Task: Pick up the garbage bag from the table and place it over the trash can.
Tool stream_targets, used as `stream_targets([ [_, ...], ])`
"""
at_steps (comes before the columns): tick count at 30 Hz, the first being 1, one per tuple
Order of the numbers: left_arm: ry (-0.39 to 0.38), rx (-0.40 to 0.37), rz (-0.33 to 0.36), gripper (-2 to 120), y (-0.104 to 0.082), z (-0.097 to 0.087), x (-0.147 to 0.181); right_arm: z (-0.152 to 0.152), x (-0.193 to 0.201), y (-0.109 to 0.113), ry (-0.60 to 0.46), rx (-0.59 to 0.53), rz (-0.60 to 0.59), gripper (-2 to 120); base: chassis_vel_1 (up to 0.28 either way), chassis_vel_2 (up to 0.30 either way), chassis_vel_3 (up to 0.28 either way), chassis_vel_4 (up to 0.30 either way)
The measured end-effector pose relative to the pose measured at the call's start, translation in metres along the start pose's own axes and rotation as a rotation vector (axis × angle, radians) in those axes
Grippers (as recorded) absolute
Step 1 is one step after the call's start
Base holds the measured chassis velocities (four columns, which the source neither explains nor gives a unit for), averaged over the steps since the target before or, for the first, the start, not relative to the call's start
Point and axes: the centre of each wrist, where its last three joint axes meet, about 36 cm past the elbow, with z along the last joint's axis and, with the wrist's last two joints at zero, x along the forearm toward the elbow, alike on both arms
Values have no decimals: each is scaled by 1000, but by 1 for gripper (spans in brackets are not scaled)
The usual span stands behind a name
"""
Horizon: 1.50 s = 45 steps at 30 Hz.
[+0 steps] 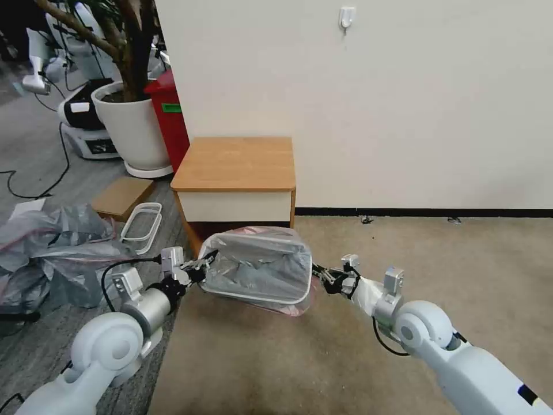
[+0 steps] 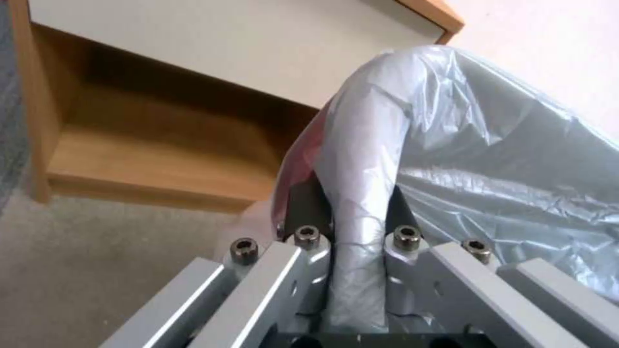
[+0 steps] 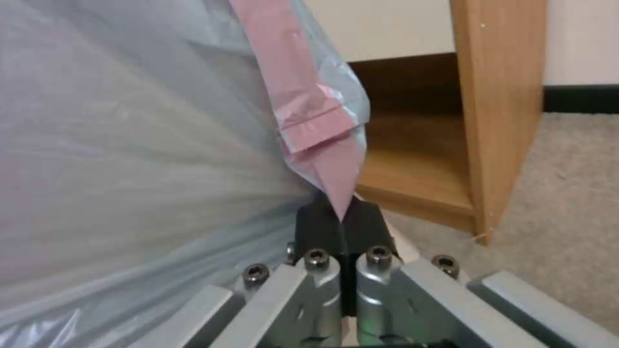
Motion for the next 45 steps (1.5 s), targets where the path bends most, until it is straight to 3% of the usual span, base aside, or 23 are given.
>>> stream_targets([
  [7,18,33,2,5,-4,-1,2,10,-17,0,9,34,75,0,0,0,0,0],
  [21,35,25,-28,4,-1,5,0,17,-22,4,-30,87,142,2,0,0,0,0],
  [39,16,32,-154,4,24,-2,-25,31,0,3,-54,164,323,65,0,0,0,0],
  [42,-1,43,-192,4,29,-2,-32,27,15,0,-63,222,384,82,0,0,0,0],
  [45,-6,42,-213,4,29,-1,-35,23,22,-3,-76,268,409,88,0,0,0,0],
])
